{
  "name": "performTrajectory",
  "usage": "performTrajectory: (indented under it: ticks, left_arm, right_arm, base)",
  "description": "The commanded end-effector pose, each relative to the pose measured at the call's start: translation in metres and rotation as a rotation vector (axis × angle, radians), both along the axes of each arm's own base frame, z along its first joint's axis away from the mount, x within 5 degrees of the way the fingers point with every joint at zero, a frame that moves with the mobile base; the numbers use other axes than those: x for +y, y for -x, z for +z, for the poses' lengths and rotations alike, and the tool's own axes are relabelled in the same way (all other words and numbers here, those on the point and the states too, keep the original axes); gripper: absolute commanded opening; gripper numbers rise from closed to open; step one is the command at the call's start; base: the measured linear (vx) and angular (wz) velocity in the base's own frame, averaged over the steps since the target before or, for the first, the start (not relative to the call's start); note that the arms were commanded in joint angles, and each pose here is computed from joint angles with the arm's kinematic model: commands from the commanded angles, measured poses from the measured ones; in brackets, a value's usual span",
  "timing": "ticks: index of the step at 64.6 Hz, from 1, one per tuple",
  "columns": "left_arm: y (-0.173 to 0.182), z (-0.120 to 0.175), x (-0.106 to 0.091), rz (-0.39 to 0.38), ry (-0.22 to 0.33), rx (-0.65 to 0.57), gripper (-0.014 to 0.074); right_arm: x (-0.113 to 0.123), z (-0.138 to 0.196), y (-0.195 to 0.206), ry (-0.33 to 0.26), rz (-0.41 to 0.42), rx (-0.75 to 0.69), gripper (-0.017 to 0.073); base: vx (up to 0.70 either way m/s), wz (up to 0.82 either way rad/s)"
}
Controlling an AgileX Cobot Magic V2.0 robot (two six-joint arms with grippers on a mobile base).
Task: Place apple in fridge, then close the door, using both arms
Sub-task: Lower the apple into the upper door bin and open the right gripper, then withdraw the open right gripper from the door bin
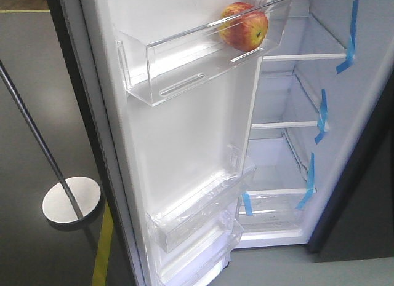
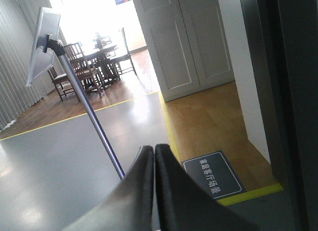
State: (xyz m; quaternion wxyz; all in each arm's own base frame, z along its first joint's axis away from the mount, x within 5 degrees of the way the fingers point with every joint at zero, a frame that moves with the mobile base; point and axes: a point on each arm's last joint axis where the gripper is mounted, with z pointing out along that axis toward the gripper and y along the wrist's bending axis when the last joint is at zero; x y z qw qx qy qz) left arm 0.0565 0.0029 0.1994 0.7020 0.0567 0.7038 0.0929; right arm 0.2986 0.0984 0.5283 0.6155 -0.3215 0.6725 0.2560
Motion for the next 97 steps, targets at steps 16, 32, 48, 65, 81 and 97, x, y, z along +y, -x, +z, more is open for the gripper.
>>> performTrajectory:
  ticks: [16,32,48,65,81,97]
  left_arm:
    - [0.002,0.012,0.000,-0.003,0.004,-0.094,-0.0006]
    - [0.002,0.012,0.000,-0.003,0.004,-0.094,-0.0006]
    - [0.002,0.015,0.000,-0.003,0.002,-0.120,-0.0006]
    - [0.003,0.024,0.000,-0.002,0.012,-0.223,-0.0006]
    - [0.007,0.035,0.003,-0.040,0.431,-0.351,-0.0006]
    - [0.007,0.035,0.009,-0.110,1.134,-0.410,-0.0006]
  right_arm:
    - [-0.005,0.008,0.057,0.070,0.042,-0.008,-0.0004]
    - [-0.015,-0.055,0.078,0.071,-0.051,0.113,-0.0004]
    - [-0.026,-0.128,0.121,0.047,-0.146,0.221,-0.0004]
    - [-0.038,-0.195,0.182,-0.018,-0.215,0.284,-0.0004]
    - [-0.046,-0.219,0.225,-0.103,-0.250,0.237,-0.0004]
    - [-0.050,-0.216,0.230,-0.147,-0.289,0.191,-0.0004]
  base:
    - [0.00,0.00]
    - [0.00,0.00]
    - [0.00,0.00]
    - [0.00,0.00]
    - [0.00,0.00]
    - [0.00,0.00]
